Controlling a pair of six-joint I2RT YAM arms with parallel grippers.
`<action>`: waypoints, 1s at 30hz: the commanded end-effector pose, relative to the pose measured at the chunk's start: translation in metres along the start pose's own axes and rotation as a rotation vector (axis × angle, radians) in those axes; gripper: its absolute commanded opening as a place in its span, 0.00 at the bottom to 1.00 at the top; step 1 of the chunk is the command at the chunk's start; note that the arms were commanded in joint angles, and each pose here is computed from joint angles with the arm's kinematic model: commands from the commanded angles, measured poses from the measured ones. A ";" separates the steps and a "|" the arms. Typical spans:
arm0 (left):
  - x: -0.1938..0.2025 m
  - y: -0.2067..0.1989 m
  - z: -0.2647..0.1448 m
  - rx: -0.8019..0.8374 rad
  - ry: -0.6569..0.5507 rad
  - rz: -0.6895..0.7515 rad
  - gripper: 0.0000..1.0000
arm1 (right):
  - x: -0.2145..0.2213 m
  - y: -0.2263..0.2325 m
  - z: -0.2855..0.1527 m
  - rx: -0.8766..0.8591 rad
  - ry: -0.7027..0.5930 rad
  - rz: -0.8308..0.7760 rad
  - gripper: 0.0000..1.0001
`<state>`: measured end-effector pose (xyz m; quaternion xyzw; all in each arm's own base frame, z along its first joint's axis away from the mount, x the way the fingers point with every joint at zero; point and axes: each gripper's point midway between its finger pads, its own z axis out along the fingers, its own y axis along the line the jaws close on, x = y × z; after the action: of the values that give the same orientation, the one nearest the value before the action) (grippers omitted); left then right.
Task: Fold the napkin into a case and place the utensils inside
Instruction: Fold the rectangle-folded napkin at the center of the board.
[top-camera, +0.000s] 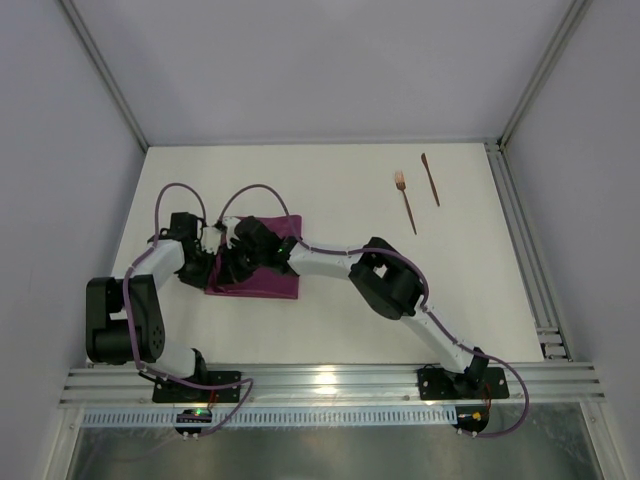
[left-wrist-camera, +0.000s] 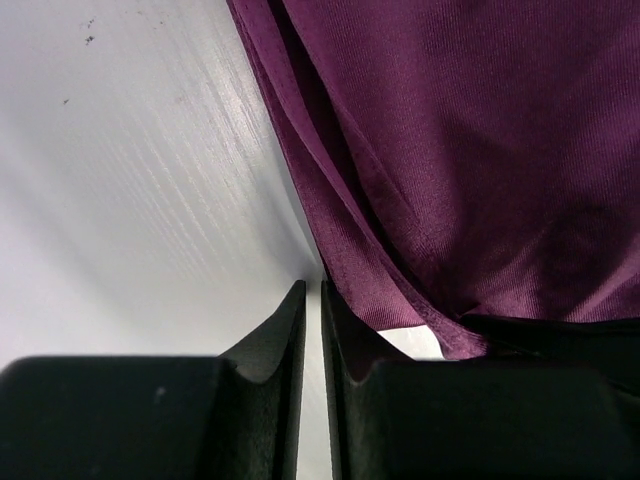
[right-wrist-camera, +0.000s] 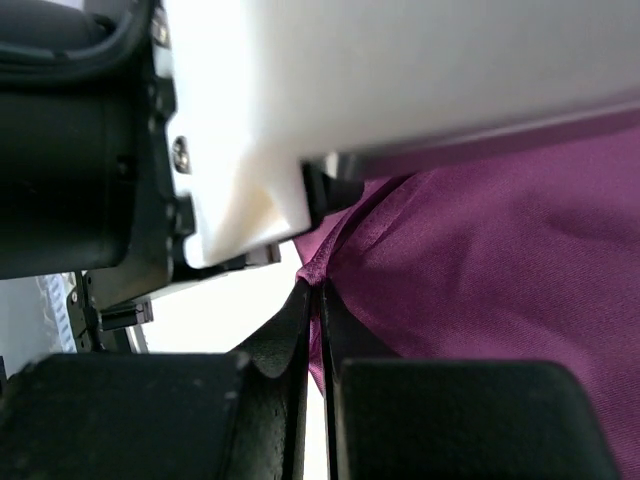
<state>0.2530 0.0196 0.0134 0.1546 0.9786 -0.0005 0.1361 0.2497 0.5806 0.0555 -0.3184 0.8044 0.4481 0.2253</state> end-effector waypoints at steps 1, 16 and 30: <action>0.007 -0.003 0.005 0.020 0.033 -0.013 0.11 | -0.037 0.027 -0.003 -0.069 -0.102 -0.036 0.04; 0.005 0.000 0.002 0.009 0.018 -0.024 0.11 | -0.022 0.019 0.008 -0.086 -0.084 0.027 0.25; -0.005 0.024 -0.024 -0.113 -0.024 -0.041 0.29 | -0.062 0.053 -0.037 -0.083 -0.153 -0.099 0.48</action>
<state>0.2496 0.0331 0.0180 0.1394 0.9811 0.0240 0.1319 0.2505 0.5866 0.0624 -0.3140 0.7929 0.4668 0.2340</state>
